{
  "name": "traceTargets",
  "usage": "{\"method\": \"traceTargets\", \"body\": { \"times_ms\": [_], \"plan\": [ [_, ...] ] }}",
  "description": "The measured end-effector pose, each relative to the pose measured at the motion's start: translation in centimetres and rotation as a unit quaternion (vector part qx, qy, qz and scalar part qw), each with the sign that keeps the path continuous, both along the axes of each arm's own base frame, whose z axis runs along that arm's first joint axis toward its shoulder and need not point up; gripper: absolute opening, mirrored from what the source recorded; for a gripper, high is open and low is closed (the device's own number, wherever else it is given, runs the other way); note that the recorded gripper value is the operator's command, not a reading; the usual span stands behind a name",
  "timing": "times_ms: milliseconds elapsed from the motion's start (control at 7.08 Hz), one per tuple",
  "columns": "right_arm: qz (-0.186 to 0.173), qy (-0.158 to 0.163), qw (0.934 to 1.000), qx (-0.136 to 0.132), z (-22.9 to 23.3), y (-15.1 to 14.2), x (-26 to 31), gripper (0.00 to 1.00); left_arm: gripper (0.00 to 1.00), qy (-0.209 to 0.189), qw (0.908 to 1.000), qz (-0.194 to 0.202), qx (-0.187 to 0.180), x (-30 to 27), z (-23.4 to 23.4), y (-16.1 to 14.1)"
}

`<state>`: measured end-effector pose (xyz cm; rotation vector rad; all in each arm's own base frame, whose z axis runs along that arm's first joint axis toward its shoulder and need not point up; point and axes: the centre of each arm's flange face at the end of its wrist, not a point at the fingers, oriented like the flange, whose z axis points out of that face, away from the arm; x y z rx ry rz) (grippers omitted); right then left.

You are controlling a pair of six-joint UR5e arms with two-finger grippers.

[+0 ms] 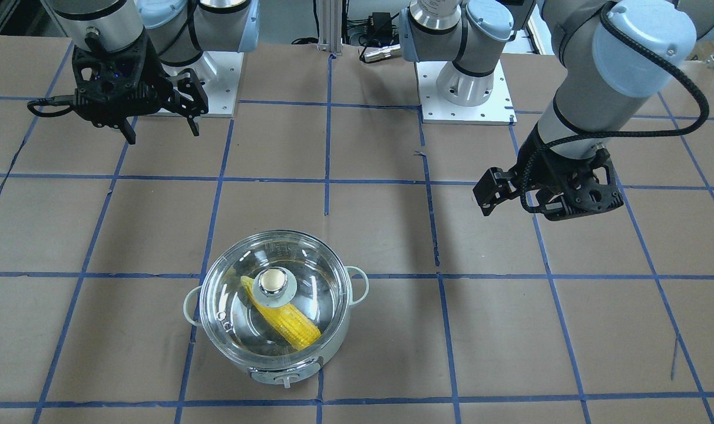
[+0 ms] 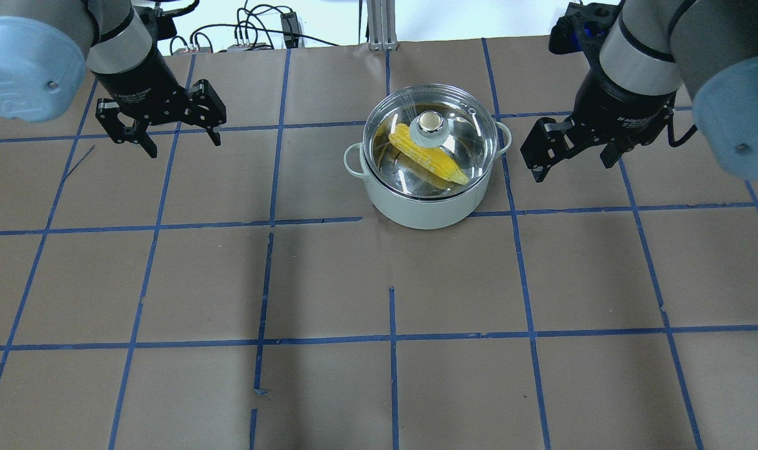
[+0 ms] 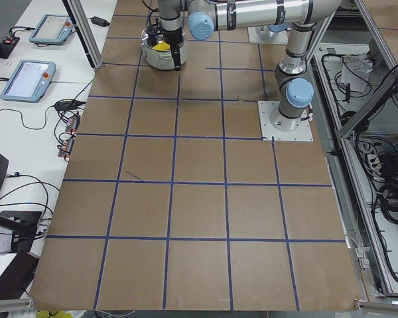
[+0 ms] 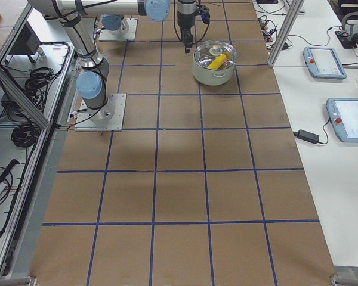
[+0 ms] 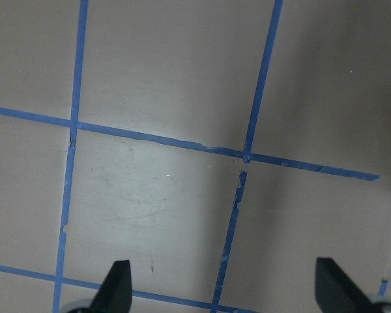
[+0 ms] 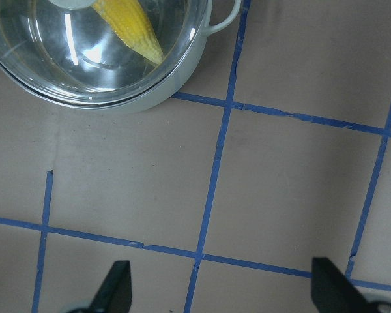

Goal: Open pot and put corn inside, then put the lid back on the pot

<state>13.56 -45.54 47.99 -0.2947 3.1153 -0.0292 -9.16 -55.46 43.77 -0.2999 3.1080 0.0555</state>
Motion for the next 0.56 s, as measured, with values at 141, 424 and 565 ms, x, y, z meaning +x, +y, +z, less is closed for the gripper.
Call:
{"method": "traceTargets", "body": {
  "times_ms": [141,424,565],
  "plan": [
    [0.000,0.000,1.0000,-0.002,0.04,0.03,-0.01,0.98,1.00,0.000,1.0000,0.000,-0.001,-0.05,0.07,0.04],
    [-0.001,0.001,1.0000,-0.005,0.31,0.02,0.04,0.98,1.00,-0.001,1.0000,-0.001,-0.001,-0.15,0.00,0.00],
    [-0.001,0.000,1.0000,-0.005,0.36,0.00,0.05,0.98,1.00,-0.001,1.0000,-0.002,0.000,-0.15,-0.15,-0.15]
  ]
}}
